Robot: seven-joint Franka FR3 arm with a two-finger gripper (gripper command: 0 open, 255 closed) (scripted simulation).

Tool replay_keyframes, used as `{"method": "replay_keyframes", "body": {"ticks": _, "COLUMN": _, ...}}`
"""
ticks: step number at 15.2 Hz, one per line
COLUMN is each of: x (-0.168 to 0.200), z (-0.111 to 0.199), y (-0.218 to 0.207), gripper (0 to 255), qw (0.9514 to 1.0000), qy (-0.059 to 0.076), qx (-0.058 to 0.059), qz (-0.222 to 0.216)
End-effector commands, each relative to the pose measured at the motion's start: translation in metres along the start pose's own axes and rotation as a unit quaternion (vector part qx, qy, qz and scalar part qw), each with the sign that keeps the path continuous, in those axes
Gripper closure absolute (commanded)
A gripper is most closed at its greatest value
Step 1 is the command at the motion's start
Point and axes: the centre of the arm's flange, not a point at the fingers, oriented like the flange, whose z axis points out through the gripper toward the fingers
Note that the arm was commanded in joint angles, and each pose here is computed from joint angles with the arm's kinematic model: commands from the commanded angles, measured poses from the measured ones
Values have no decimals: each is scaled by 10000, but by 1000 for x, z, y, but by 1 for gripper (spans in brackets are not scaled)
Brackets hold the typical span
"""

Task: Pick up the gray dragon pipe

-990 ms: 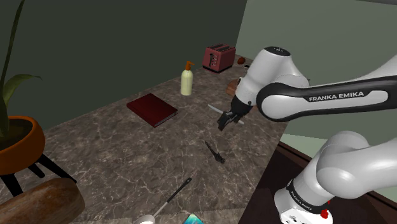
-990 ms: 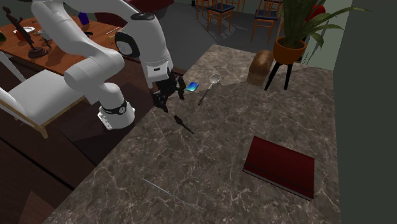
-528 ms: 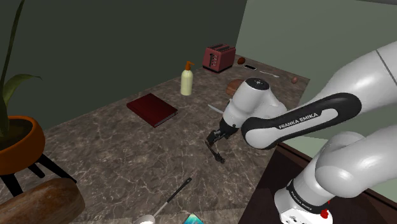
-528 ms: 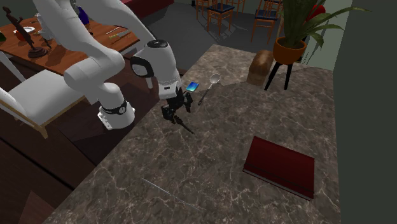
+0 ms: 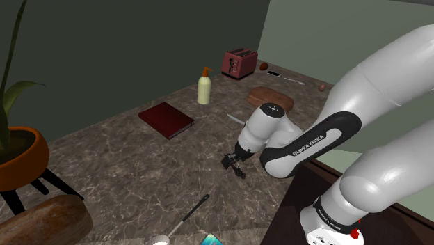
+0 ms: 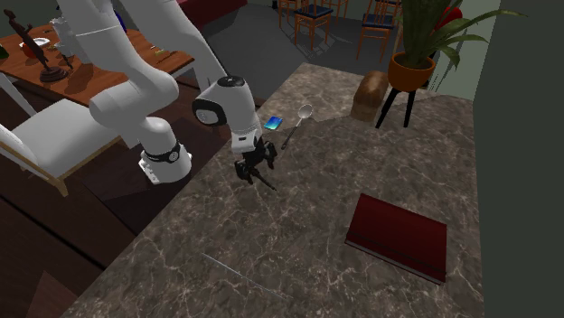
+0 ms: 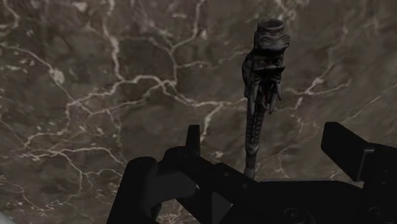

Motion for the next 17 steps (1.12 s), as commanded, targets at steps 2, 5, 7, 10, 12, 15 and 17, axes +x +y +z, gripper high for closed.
{"method": "replay_keyframes", "body": {"ticks": 2, "x": -3, "z": 13, "y": 0, "gripper": 0, "qw": 10000, "qy": 3, "qx": 9, "qz": -1}}
{"method": "replay_keyframes", "body": {"ticks": 5, "x": -3, "z": 13, "y": 0, "gripper": 255, "qw": 10000, "qy": 3, "qx": 9, "qz": -1}}
{"method": "replay_keyframes", "body": {"ticks": 7, "x": -3, "z": 13, "y": 0, "gripper": 255, "qw": 10000, "qy": 3, "qx": 9, "qz": -1}}
{"method": "replay_keyframes", "body": {"ticks": 10, "x": -3, "z": 13, "y": 0, "gripper": 255, "qw": 10000, "qy": 3, "qx": 9, "qz": -1}}
{"method": "replay_keyframes", "body": {"ticks": 12, "x": -3, "z": 13, "y": 0, "gripper": 255, "qw": 10000, "qy": 3, "qx": 9, "qz": -1}}
{"method": "replay_keyframes", "body": {"ticks": 15, "x": 0, "z": 3, "y": 0, "gripper": 255, "qw": 10000, "qy": 3, "qx": 9, "qz": -1}}
{"method": "replay_keyframes", "body": {"ticks": 17, "x": 2, "z": -8, "y": -1, "gripper": 255, "qw": 10000, "qy": 3, "qx": 9, "qz": -1}}
